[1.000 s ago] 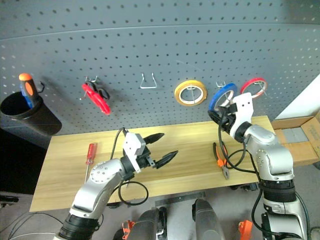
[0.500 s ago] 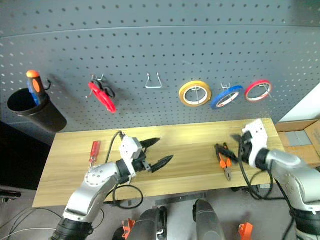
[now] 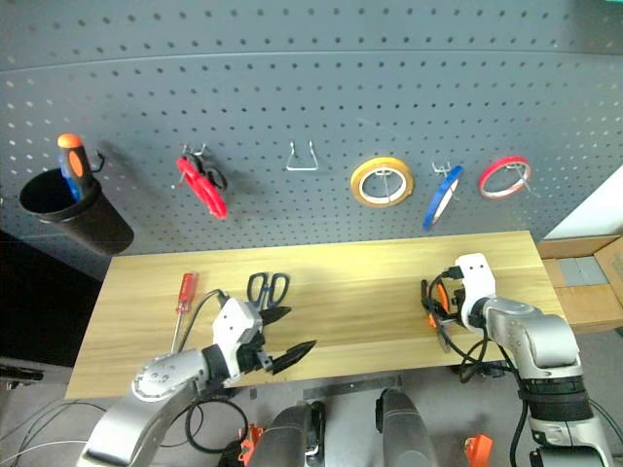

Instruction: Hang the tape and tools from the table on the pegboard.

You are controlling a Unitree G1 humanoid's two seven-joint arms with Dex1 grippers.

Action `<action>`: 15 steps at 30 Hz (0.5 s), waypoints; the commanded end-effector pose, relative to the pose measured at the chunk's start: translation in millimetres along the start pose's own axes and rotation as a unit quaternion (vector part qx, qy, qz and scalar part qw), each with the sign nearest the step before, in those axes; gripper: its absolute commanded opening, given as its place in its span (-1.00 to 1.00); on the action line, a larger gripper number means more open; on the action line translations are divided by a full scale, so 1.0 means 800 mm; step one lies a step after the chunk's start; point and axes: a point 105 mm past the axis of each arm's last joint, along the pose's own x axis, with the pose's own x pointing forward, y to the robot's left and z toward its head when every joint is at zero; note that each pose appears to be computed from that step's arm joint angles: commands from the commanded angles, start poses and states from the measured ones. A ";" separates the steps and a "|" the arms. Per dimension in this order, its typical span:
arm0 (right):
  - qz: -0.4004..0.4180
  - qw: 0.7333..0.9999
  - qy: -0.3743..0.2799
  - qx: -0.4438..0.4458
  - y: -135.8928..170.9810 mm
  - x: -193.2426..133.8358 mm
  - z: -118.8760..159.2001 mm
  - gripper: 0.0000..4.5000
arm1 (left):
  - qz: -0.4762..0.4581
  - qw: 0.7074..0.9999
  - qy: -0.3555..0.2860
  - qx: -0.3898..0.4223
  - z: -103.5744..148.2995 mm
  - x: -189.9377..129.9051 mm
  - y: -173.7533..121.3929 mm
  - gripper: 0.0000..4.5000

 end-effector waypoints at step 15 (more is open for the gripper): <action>-0.057 0.996 0.063 0.004 -0.021 0.013 -0.007 0.98 | 0.018 1.000 -0.016 -0.001 0.014 -0.014 -0.008 1.00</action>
